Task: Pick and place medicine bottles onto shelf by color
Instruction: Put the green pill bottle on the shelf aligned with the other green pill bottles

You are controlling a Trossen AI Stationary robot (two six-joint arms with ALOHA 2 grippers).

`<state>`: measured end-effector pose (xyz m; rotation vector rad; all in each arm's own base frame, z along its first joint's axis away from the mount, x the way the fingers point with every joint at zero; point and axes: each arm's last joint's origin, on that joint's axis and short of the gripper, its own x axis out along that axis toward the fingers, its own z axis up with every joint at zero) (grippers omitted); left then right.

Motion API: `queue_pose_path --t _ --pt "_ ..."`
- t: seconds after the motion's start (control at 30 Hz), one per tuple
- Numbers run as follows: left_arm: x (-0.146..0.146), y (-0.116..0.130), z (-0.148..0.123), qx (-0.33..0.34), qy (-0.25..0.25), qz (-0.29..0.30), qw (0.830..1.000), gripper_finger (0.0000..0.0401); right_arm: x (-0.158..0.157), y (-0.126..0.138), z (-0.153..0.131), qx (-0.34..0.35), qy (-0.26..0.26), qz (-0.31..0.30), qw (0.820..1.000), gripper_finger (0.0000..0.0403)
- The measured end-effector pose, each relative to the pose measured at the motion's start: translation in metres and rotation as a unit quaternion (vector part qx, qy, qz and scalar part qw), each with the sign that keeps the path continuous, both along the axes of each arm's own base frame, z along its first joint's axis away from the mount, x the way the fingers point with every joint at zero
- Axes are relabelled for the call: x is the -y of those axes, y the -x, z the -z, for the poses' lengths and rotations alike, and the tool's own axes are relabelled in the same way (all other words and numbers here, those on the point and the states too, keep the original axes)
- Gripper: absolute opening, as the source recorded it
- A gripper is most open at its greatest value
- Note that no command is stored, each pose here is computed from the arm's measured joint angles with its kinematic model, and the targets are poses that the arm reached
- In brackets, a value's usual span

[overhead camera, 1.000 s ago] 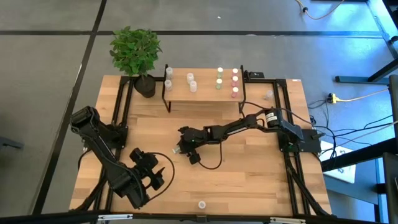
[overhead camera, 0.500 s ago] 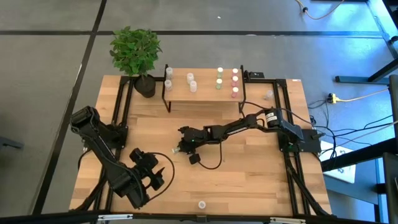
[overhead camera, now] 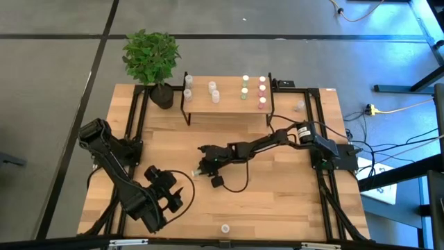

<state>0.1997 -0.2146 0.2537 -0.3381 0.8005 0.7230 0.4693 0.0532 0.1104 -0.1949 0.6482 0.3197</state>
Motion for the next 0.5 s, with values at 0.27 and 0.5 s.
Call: queue_pose_path --t 0.27,0.5 --pt "0.0 0.0 0.0 -0.01 -0.003 0.009 1.0 0.0312 0.001 0.013 -0.035 -0.029 -0.002 -0.012 0.999 0.0095" --pt "0.0 0.0 0.0 -0.012 -0.015 0.02 1.0 0.031 0.004 0.032 -0.074 -0.052 0.031 -0.009 0.998 0.0096"
